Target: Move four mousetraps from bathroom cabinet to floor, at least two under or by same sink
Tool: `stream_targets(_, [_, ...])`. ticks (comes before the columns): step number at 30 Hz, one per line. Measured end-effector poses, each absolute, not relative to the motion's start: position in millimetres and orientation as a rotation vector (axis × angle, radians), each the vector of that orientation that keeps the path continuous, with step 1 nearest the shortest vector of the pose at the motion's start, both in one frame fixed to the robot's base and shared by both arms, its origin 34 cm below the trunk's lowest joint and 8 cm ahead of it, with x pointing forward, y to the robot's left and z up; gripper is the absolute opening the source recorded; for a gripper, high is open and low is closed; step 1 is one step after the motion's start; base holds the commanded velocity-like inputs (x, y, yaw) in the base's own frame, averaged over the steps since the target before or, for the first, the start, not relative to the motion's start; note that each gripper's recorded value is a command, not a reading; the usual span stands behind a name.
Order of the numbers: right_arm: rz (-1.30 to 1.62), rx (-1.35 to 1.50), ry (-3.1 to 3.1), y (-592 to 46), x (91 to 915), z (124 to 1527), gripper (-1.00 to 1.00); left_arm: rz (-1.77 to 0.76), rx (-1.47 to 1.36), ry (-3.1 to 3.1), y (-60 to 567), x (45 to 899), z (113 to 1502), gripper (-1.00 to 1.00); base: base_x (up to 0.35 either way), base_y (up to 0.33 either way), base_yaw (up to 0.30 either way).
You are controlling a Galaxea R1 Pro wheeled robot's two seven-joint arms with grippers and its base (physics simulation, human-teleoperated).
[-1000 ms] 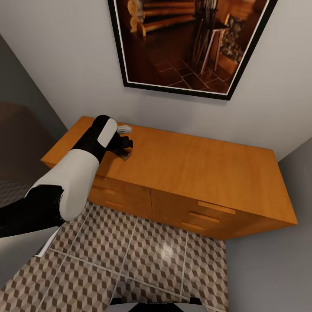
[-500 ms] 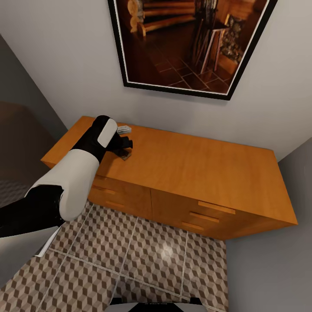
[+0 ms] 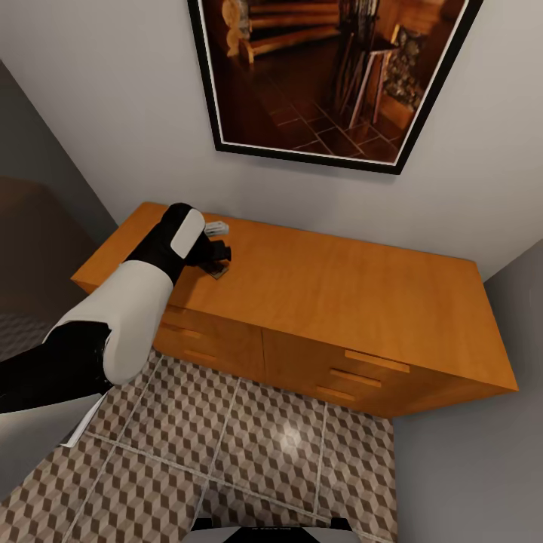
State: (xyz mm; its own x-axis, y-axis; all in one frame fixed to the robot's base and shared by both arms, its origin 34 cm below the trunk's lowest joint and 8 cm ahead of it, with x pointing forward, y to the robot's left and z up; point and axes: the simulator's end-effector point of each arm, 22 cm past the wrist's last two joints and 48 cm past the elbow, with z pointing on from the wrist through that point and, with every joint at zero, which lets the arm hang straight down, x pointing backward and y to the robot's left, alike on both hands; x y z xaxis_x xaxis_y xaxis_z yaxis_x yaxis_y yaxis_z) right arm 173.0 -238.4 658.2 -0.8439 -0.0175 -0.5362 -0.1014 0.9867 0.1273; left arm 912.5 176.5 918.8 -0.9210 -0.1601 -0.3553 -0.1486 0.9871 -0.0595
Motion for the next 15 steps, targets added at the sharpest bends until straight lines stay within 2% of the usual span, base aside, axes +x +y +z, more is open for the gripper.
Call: stream_targets(15, [0.203, -0.083, 2.57, -238.4, 173.0, 658.2, -1.0, -0.042, -0.221, 2.772, 176.4, 910.9, 916.6, 1.0, 0.0, 0.0, 0.0])
